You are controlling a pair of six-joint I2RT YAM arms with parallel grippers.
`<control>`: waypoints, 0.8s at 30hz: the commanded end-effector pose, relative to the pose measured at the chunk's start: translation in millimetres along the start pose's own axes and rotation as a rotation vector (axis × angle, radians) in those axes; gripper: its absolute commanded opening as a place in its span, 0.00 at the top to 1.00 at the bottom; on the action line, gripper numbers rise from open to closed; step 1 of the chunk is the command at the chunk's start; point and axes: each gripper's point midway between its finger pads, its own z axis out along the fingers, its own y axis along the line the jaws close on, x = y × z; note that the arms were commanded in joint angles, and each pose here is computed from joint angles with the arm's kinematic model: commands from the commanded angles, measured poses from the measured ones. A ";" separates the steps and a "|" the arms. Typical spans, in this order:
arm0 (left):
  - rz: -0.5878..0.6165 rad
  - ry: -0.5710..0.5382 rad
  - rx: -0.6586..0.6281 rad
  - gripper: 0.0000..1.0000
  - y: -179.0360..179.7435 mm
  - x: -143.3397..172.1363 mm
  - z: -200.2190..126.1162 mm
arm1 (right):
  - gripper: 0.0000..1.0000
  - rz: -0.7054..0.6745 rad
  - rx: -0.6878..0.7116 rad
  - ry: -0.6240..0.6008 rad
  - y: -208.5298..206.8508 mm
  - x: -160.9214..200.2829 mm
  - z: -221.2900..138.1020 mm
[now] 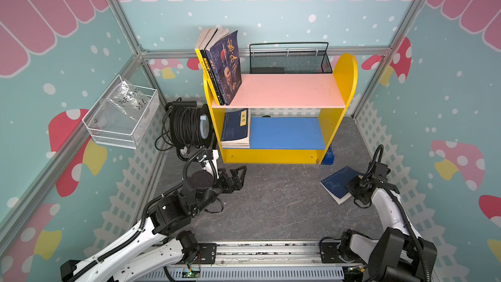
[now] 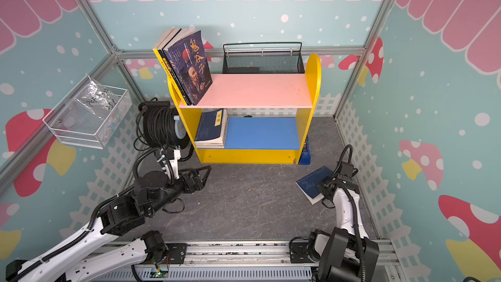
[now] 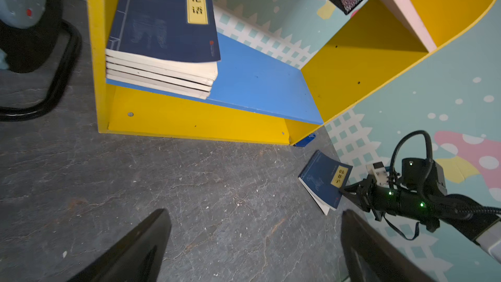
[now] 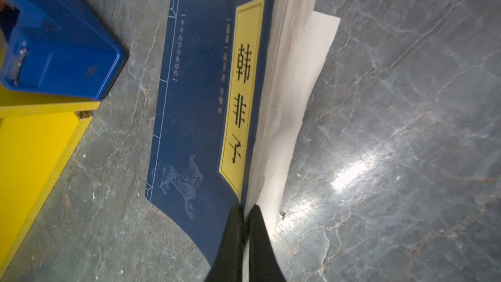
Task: Stacking books/files
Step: Move the book to the center of the table.
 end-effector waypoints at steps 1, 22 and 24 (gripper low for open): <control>0.027 0.063 0.076 0.01 -19.2 6.0 6.5 | 1.00 -0.030 -0.046 0.077 11.6 23.4 0.1; 0.007 0.438 0.136 0.01 -23.7 99.3 71.9 | 1.00 -0.373 -0.222 0.307 121.1 146.6 -5.3; -0.014 0.471 0.083 0.01 -12.3 112.1 81.5 | 1.00 -0.420 -0.225 0.328 129.2 162.8 3.3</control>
